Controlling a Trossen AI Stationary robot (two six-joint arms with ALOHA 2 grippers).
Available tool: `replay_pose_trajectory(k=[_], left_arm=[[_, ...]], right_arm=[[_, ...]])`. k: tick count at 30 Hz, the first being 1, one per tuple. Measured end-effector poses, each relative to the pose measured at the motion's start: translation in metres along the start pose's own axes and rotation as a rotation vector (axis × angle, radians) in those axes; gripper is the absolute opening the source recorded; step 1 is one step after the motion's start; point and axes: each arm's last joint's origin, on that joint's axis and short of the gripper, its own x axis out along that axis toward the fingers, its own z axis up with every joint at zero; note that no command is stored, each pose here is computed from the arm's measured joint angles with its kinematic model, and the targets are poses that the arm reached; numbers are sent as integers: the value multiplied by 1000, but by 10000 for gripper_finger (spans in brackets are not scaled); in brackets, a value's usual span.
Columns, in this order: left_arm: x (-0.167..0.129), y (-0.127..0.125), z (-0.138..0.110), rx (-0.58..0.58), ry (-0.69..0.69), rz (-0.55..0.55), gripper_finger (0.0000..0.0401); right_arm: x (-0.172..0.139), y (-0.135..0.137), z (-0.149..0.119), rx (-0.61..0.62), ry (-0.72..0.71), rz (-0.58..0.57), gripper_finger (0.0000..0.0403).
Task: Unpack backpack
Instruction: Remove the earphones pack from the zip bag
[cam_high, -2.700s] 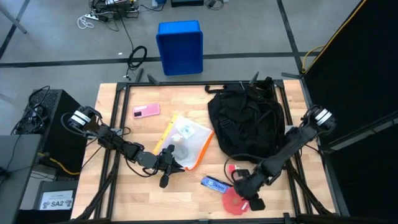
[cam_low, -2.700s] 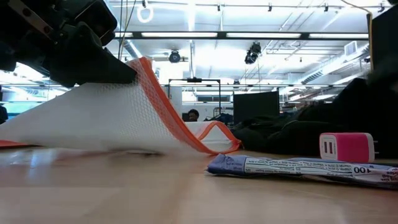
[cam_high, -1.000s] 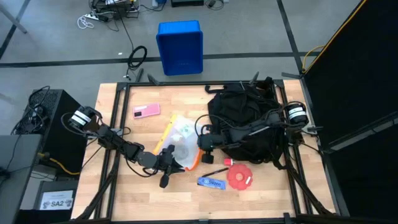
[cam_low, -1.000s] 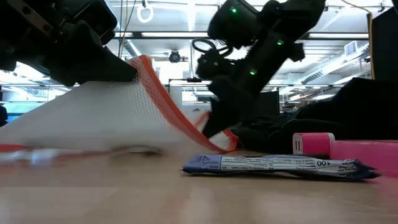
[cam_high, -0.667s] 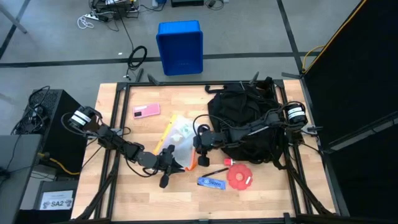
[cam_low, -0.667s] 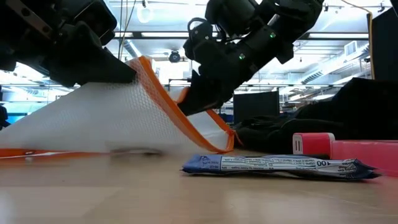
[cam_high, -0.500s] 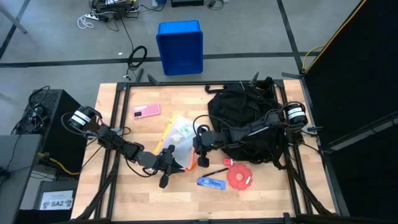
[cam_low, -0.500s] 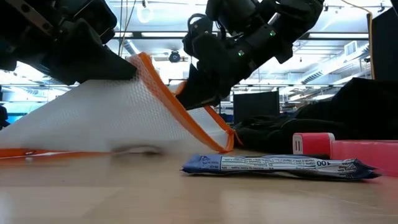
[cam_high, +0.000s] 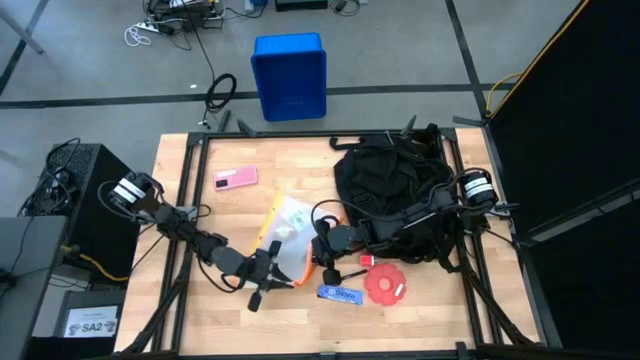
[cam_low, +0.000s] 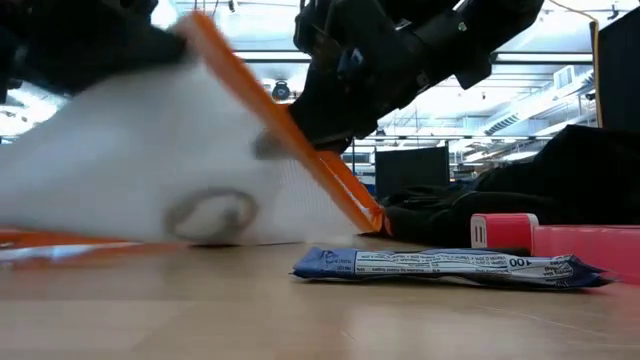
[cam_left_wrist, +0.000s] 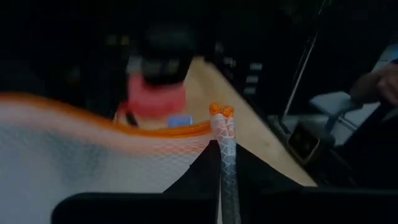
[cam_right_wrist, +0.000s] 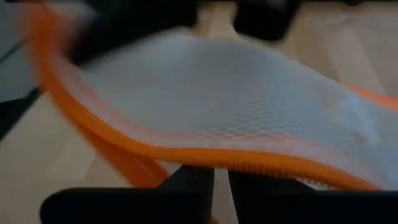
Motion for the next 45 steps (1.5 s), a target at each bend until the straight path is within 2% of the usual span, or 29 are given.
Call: replay_pose_trajectory(k=[4,7,15,19,23,27,35,40,45], left_arm=[[-3,-10,15,137,-165,-36,18],[-7,-18,20,207,-227,-55,35],[-7,-21,13,223,-159,27,107],[-7,-19,12,216,-144,81,149],[-7,-18,11,197,-134,121,182],[-7,-16,9,191,-122,155,203],[-7,-15,7,133,-98,173,216],[-7,-13,-5,90,8,221,216],[-7,-12,-8,72,34,224,216]], right_arm=[[0,-3,0,7,5,-9,13],[0,-3,-1,7,12,-18,10],[0,-4,-1,3,11,-26,7],[0,-1,-1,-67,14,6,21],[0,7,-2,-155,18,32,56],[-1,16,-6,-224,39,54,113],[-2,21,-6,-225,35,30,229],[5,21,-7,-184,2,28,254],[41,24,-19,-196,71,48,254]])
